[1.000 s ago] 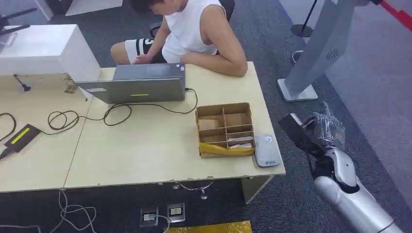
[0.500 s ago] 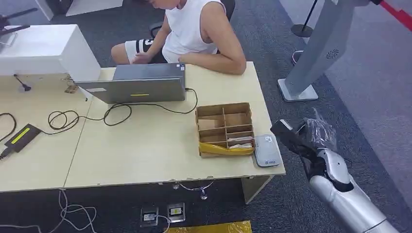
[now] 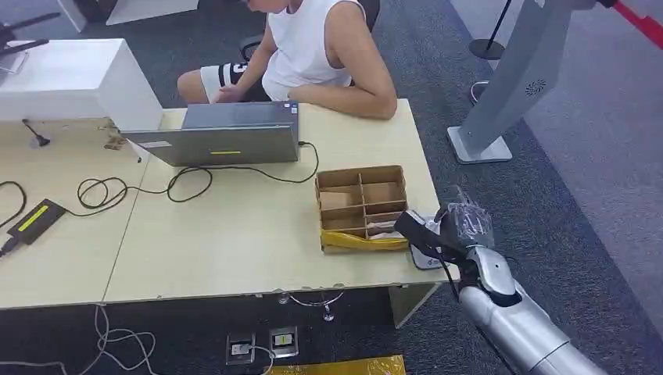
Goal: Pass the card to the sensor for recognition and then transmit it.
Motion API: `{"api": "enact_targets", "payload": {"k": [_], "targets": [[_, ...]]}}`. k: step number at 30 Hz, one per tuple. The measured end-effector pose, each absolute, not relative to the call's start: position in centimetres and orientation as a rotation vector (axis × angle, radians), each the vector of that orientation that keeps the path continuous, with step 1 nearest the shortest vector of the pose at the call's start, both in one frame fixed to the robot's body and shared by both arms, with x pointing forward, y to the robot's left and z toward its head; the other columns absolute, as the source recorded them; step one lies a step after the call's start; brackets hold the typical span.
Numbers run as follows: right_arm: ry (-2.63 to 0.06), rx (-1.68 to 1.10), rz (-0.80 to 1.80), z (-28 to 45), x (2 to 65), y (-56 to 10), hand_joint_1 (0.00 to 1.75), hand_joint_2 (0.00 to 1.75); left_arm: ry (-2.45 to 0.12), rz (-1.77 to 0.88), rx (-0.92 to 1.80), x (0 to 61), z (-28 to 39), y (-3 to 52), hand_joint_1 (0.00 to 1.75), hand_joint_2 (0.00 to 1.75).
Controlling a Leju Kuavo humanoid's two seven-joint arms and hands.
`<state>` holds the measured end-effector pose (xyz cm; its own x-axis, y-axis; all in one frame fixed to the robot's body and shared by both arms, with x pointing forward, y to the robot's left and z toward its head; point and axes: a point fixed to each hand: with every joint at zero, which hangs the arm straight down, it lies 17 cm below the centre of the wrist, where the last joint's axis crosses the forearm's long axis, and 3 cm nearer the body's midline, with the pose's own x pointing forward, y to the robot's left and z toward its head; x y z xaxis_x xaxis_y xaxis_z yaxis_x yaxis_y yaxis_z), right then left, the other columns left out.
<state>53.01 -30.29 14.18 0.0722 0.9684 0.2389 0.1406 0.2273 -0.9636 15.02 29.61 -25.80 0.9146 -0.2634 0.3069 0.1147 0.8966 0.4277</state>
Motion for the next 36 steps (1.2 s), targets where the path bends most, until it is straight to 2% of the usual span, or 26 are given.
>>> {"api": "enact_targets", "payload": {"k": [36], "targets": [[-1.297, -1.114, 0.915, 11.4, 53.1, -29.6, 1.75, 1.75, -0.362, -0.198, 0.414, 14.9, -25.8, 29.6, 0.00, 1.75]]}}
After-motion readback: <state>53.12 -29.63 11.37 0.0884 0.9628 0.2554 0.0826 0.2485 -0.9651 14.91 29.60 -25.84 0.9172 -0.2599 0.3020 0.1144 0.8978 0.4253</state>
